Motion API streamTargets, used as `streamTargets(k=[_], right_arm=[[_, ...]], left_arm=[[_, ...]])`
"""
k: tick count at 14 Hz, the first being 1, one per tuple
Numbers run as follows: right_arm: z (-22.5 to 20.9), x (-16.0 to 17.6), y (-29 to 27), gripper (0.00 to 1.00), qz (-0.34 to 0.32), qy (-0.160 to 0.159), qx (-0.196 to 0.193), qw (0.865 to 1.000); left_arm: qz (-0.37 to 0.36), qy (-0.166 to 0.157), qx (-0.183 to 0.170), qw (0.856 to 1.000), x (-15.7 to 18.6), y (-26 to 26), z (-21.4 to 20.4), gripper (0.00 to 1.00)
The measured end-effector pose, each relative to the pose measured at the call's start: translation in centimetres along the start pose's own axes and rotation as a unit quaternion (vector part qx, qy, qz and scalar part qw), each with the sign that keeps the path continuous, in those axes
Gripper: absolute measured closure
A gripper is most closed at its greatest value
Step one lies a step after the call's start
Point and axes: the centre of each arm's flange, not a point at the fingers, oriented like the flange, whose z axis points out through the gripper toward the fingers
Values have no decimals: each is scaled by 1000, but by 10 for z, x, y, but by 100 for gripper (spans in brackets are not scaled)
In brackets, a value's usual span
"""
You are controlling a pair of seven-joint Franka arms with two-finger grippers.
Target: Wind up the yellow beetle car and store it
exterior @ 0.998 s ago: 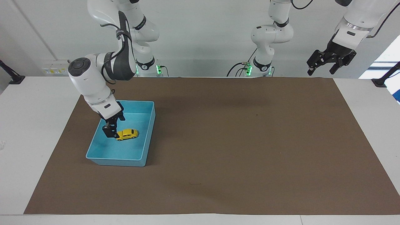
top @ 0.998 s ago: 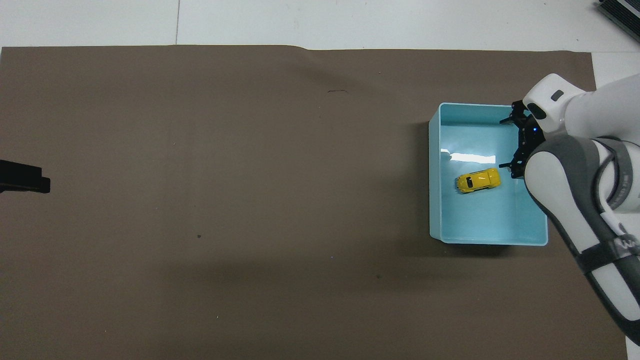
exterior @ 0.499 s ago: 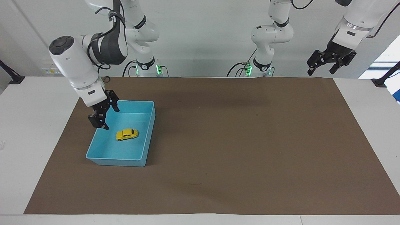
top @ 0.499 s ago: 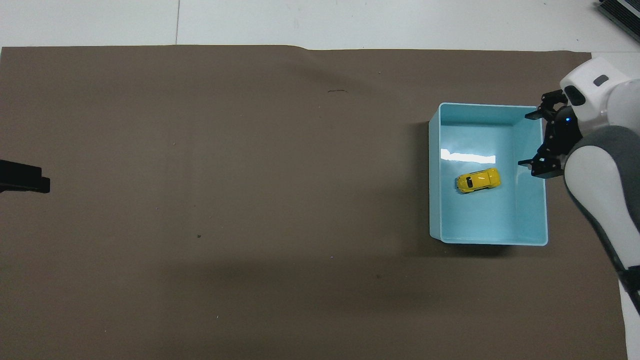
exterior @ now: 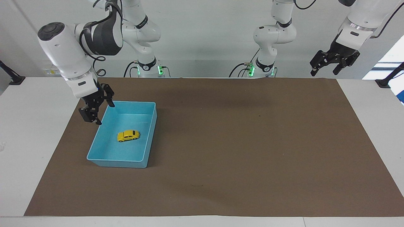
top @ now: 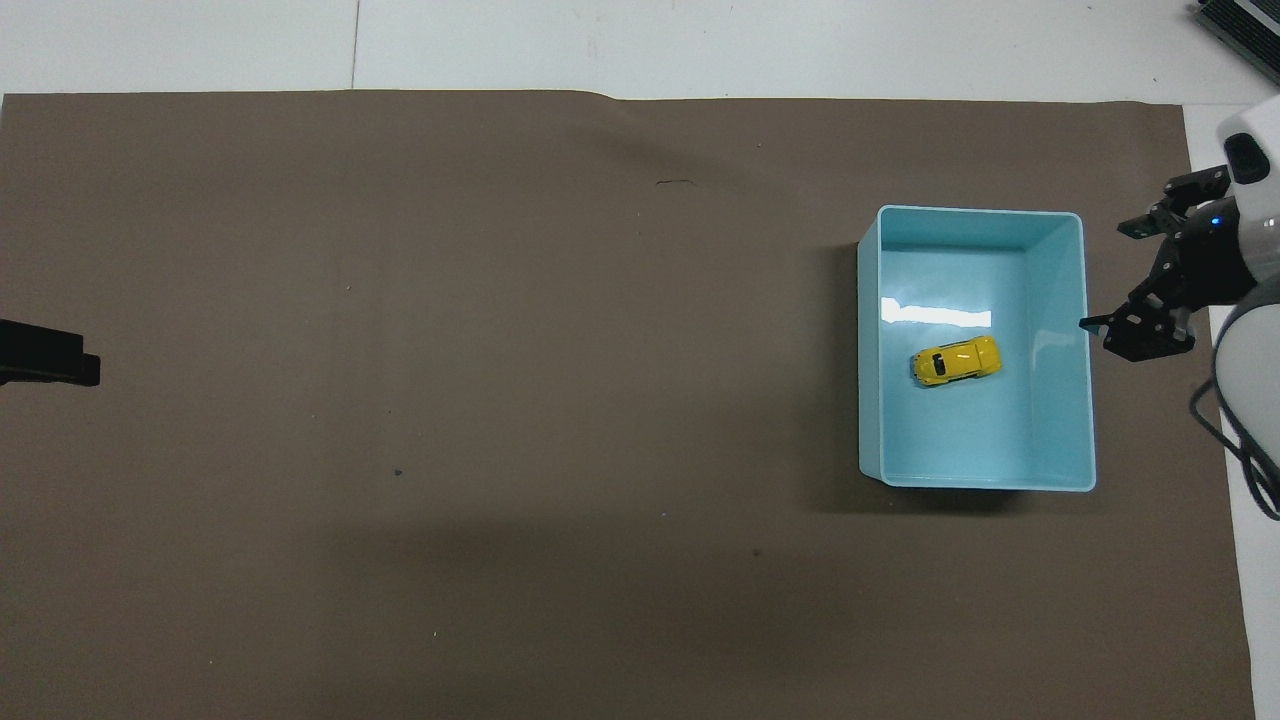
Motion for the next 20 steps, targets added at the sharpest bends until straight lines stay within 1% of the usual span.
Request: streamTargets(k=[2, 4, 6, 9, 10, 13, 14, 15, 17, 20], right_arm=[[-9, -2, -3, 0, 99, -6, 9, 995], [-19, -1, -9, 0, 196, -15, 19, 980], [-30, 3, -17, 0, 253, -21, 24, 967], [-47, 12, -31, 0, 315, -19, 20, 949], [-48, 14, -35, 0, 339, -23, 23, 940], [-56, 15, -40, 0, 432, -29, 34, 901], [-61, 13, -40, 0, 445, -28, 35, 894], [-64, 11, -39, 0, 451, -27, 34, 891], [-65, 9, -39, 0, 454, -31, 36, 890], [-66, -8, -32, 0, 471, -39, 40, 880]], left_arm=[[0, 0, 0, 1000, 0, 0, 0, 0], [0, 0, 0, 1000, 0, 0, 0, 0], [0, 0, 0, 1000, 0, 0, 0, 0], [0, 0, 0, 1000, 0, 0, 0, 0], [0, 0, 0, 1000, 0, 0, 0, 0], [0, 0, 0, 1000, 0, 0, 0, 0], [0, 0, 0, 1000, 0, 0, 0, 0], [0, 0, 0, 1000, 0, 0, 0, 0], [0, 0, 0, 1000, 0, 0, 0, 0], [0, 0, 0, 1000, 0, 0, 0, 0]])
